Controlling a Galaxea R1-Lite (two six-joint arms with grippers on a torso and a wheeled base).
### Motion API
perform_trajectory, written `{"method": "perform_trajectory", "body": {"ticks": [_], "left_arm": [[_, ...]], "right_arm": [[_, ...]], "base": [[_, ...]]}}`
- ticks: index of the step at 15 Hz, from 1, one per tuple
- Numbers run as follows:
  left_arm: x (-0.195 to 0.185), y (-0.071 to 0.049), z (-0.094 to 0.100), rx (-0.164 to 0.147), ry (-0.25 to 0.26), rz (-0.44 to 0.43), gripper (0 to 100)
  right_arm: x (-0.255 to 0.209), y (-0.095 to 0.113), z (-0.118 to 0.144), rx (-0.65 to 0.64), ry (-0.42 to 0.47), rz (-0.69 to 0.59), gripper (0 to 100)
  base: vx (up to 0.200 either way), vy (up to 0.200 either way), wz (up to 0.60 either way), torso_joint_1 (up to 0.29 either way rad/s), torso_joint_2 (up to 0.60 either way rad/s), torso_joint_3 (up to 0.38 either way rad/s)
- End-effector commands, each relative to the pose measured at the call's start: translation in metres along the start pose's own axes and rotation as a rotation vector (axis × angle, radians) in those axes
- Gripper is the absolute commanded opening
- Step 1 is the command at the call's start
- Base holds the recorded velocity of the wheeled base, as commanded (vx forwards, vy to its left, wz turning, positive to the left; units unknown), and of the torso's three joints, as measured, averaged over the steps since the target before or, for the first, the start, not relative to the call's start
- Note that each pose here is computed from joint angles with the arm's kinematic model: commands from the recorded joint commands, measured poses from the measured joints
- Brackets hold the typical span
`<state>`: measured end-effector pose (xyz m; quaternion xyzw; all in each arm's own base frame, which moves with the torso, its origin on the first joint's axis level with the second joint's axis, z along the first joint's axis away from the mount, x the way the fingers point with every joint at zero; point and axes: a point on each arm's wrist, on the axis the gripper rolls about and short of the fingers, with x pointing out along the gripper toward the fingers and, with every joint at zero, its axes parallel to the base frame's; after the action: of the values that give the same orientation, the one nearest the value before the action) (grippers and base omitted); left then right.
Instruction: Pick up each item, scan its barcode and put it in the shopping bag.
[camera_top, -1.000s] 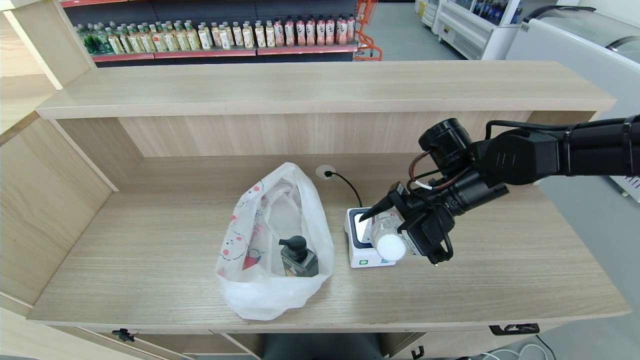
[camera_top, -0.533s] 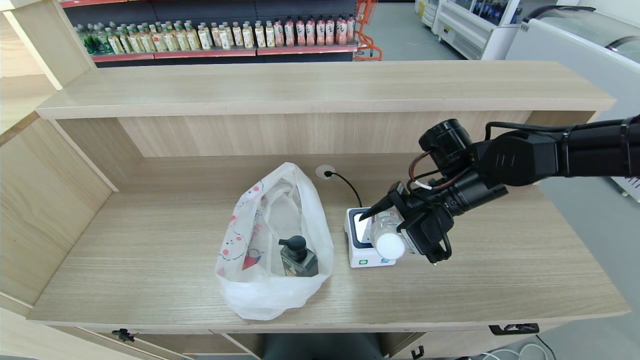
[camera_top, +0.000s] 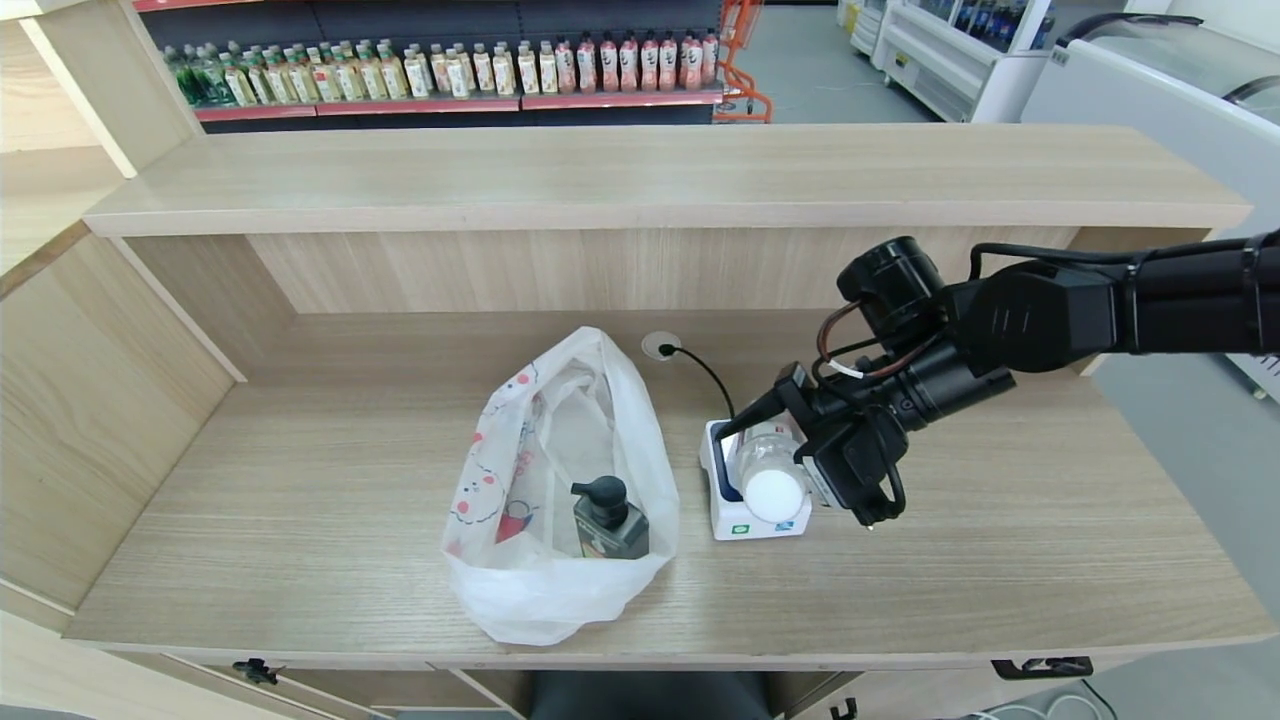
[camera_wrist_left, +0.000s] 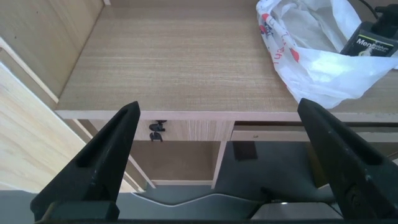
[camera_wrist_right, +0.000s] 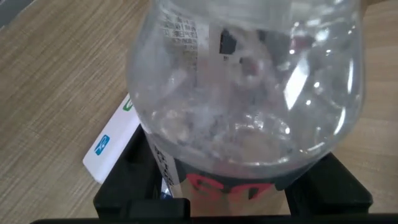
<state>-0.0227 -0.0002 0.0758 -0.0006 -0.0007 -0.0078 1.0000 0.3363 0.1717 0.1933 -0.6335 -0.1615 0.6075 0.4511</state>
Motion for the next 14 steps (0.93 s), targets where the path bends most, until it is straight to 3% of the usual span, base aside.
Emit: {"method": "perform_trajectory", "body": {"ticks": [1,14], "left_arm": [[0.0,0.0,0.0,0.0,0.0,0.0,100],[0.0,0.0,0.0,-0.002,0.0,0.0,100]], "right_arm": [[-0.0007,0.0001,0.0002,0.0,0.0,-0.001,0],[0.0049,0.008,-0.0021,-0.006,-0.006,-0.002,0]], "base": [[0.0,0.0,0.0,0.0,0.0,0.0],[0.0,0.0,0.0,0.0,0.0,0.0]]}}
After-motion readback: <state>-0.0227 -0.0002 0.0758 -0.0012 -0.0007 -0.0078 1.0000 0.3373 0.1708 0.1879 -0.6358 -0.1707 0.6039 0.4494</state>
